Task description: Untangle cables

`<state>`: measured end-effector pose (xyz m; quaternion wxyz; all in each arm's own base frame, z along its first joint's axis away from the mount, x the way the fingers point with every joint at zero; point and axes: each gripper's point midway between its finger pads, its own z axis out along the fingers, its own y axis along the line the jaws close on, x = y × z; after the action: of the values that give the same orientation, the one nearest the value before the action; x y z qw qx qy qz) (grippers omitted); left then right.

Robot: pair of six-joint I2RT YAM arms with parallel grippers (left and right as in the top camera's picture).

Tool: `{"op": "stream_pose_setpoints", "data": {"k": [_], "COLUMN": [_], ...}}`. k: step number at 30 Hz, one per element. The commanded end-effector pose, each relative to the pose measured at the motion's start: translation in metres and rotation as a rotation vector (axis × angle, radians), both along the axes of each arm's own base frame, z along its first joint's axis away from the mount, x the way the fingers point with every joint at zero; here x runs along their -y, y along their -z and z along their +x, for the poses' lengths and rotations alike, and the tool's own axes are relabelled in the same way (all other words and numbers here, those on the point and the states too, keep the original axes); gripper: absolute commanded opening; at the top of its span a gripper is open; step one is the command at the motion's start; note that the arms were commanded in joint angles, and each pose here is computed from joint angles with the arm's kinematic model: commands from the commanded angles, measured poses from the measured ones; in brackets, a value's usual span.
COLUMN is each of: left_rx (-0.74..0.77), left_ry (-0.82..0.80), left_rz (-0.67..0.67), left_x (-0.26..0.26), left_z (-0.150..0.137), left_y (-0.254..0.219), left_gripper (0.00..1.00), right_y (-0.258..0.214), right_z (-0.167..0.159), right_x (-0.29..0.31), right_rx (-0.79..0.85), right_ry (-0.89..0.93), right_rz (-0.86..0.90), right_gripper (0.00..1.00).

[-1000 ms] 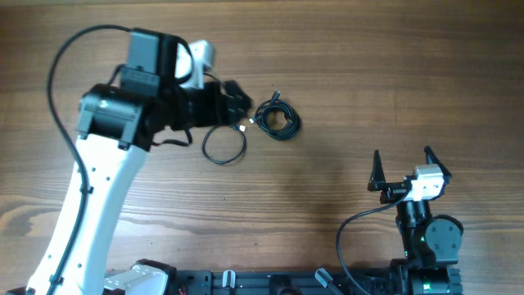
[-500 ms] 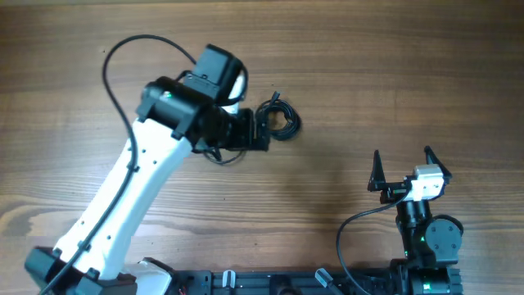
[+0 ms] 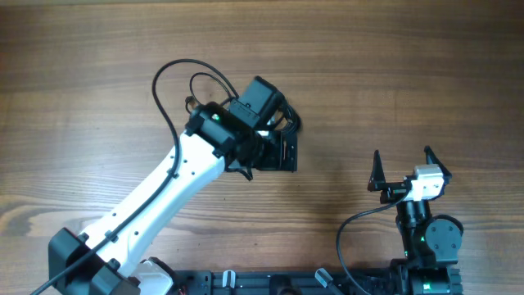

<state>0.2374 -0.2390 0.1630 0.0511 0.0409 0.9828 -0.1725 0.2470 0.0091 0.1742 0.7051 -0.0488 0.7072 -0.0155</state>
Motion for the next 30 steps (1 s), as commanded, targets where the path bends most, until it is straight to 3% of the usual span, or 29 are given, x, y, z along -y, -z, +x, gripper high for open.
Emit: {"op": "stream_pose_setpoints", "data": {"k": [1,6,10,16,26,30], "left_rx": [-0.03,-0.025,-0.021,0.039,-0.096,-0.08], "left_ry": [0.019,0.108,-0.121,-0.381,-0.755,-0.828], "left_rz": [0.002,-0.016,0.052,0.12,0.244,0.293], "left_x": [0.01,0.033,0.029,-0.003,-0.128,-0.163], "left_z": [-0.014,-0.035,-0.032,0.001,0.038,0.047], "left_y": [0.007,0.005,0.01,0.011,0.018,0.018], "left_gripper": [1.0,1.0,1.0,1.0,1.0,1.0], "right_y": [-0.001,-0.001,-0.001,-0.001,-0.001,-0.001], "right_z": [0.0,0.0,0.0,0.0,0.0,0.0], "right_x": [0.0,0.0,0.0,0.0,0.0,0.0], "right_rx": [0.007,0.007,0.007,0.007,0.007,0.007], "right_ry": [-0.004,-0.004,-0.004,-0.004,-0.004,-0.005], "right_rz": [0.013,0.013,0.013,0.013,0.013,0.013], "right_gripper": [1.0,1.0,1.0,1.0,1.0,1.0]}}
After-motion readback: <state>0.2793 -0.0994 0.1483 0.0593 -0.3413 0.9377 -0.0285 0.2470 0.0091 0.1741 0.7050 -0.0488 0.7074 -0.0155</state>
